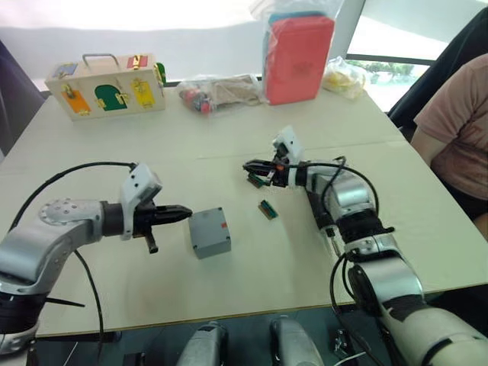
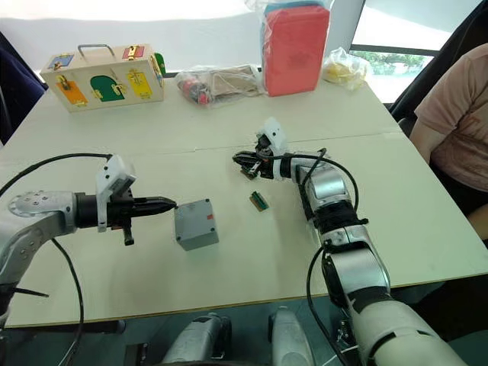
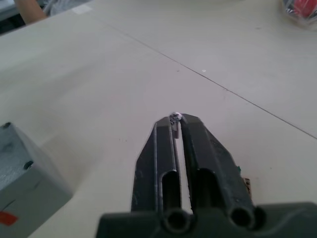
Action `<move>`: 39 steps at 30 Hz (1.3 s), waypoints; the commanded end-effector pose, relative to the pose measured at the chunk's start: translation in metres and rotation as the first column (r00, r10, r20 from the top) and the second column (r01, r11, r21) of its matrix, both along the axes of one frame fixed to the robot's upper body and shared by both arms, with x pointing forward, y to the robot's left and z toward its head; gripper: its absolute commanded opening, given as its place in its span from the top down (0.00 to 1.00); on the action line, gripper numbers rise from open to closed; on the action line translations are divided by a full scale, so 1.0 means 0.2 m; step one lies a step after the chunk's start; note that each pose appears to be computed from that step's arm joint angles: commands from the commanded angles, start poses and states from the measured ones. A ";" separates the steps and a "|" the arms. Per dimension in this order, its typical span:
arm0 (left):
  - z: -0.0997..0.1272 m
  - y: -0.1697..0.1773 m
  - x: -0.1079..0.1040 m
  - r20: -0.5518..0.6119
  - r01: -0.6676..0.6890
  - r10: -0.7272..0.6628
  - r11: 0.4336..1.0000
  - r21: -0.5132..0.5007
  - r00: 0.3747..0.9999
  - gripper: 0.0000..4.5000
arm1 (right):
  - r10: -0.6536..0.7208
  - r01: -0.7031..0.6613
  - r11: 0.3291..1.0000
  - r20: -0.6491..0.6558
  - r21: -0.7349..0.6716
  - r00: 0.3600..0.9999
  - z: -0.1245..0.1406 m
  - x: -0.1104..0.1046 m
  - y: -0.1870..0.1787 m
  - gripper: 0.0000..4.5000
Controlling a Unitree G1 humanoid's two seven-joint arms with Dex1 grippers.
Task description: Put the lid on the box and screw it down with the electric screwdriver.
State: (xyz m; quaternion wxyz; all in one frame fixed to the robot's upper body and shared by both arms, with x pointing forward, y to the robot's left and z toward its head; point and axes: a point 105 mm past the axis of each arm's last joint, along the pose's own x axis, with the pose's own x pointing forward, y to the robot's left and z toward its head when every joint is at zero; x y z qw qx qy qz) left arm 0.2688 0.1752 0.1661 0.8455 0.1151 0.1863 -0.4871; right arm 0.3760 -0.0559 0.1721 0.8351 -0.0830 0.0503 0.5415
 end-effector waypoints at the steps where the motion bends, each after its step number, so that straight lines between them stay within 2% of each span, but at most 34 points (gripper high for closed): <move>1: 0.06 0.00 -0.06 0.017 0.051 -0.051 0.999 0.005 0.999 1.00 | 0.145 -0.145 0.989 0.025 0.011 0.989 0.06 -0.20 0.10 0.99; 8: 0.06 0.00 -0.06 0.011 0.049 -0.049 0.999 0.003 0.999 1.00 | 0.167 -0.166 0.986 -0.015 0.011 0.986 -0.01 -0.28 0.19 0.99; 39: 0.07 -0.01 -0.04 0.036 0.014 -0.014 1.000 -0.003 0.999 1.00 | 0.150 -0.151 0.989 -0.042 -0.011 0.988 -0.09 -0.23 0.24 0.99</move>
